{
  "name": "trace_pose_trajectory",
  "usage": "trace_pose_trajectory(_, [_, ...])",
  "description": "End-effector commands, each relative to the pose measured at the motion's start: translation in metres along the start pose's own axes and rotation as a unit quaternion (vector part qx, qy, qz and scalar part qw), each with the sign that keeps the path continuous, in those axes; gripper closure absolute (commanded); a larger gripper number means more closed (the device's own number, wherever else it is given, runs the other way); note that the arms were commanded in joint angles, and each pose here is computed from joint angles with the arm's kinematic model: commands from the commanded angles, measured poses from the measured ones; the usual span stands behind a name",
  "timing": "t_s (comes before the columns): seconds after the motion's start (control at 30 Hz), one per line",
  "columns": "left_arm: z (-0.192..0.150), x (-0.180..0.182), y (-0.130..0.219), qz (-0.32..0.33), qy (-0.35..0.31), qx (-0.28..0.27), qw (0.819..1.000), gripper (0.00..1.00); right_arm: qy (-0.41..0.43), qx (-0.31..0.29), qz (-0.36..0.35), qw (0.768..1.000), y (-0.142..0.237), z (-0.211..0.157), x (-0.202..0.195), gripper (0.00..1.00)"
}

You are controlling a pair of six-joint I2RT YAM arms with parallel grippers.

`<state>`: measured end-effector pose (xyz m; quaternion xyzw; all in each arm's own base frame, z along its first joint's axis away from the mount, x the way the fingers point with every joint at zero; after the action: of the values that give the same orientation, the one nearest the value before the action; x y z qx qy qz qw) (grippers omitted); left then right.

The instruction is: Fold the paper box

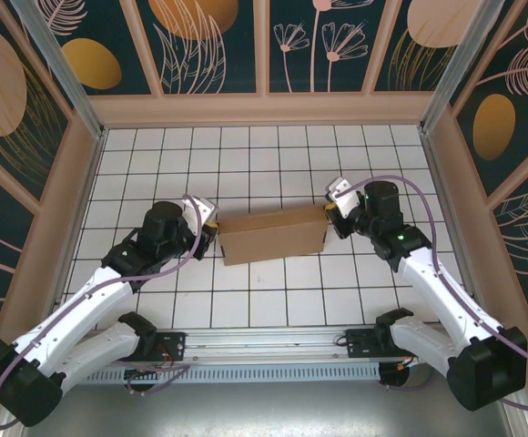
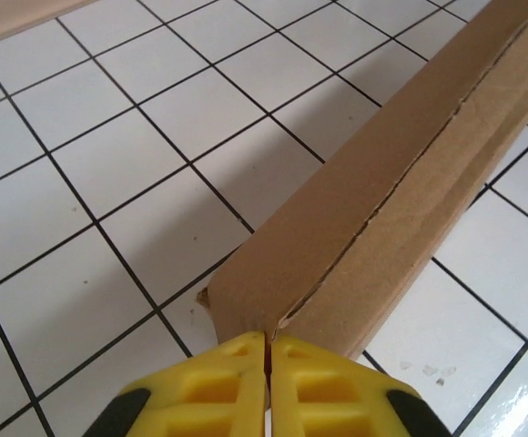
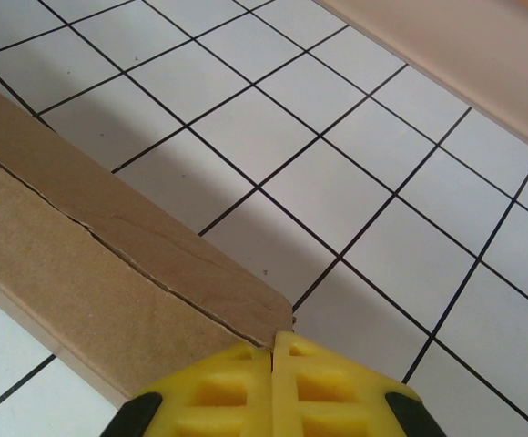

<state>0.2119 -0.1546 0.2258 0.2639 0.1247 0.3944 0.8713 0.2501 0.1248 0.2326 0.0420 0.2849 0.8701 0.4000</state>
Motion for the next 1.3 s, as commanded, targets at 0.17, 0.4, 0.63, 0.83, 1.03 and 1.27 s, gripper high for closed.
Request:
trace_pose_trajectory(0.17, [0.013, 0.005, -0.001, 0.014, 0.025, -0.018, 0.999, 1.00, -0.007, -0.022, 0.032, 0.999, 0.006, 0.021, 0.003, 1.00])
trace_pose_trajectory(0.4, [0.039, 0.006, 0.007, 0.016, 0.079, -0.023, 0.996, 1.00, -0.047, -0.028, 0.039, 0.998, 0.014, 0.036, 0.004, 1.00])
trace_pose_trajectory(0.63, [0.050, 0.005, -0.001, 0.001, 0.140, 0.028, 0.990, 1.00, -0.119, 0.005, 0.036, 0.992, 0.009, 0.042, 0.001, 1.00])
trace_pose_trajectory(0.83, [0.049, 0.013, -0.015, 0.021, 0.183, 0.050, 0.982, 1.00, -0.215, 0.048, -0.009, 0.975, -0.006, 0.037, -0.012, 1.00])
trace_pose_trajectory(1.03, [0.049, 0.019, -0.029, -0.015, 0.244, 0.063, 0.968, 1.00, -0.257, 0.091, -0.006, 0.962, -0.022, 0.035, -0.015, 1.00])
trace_pose_trajectory(1.27, [0.050, 0.023, -0.034, -0.032, 0.283, 0.071, 0.956, 1.00, -0.306, 0.104, -0.035, 0.946, -0.027, 0.035, -0.023, 1.00])
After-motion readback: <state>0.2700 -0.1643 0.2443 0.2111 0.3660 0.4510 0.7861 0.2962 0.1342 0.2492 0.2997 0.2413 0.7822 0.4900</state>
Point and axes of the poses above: each hand's point on the last joint's axis, 136 mm out from that joint toward the fingers, its own y axis back along the fingers, its own x axis along the line the jaws close on, z = x × y, the point moved 6 cm from there along y, back along the fingers, and after that the axes turned 3 degrees about -y, right-handed, at the moved point
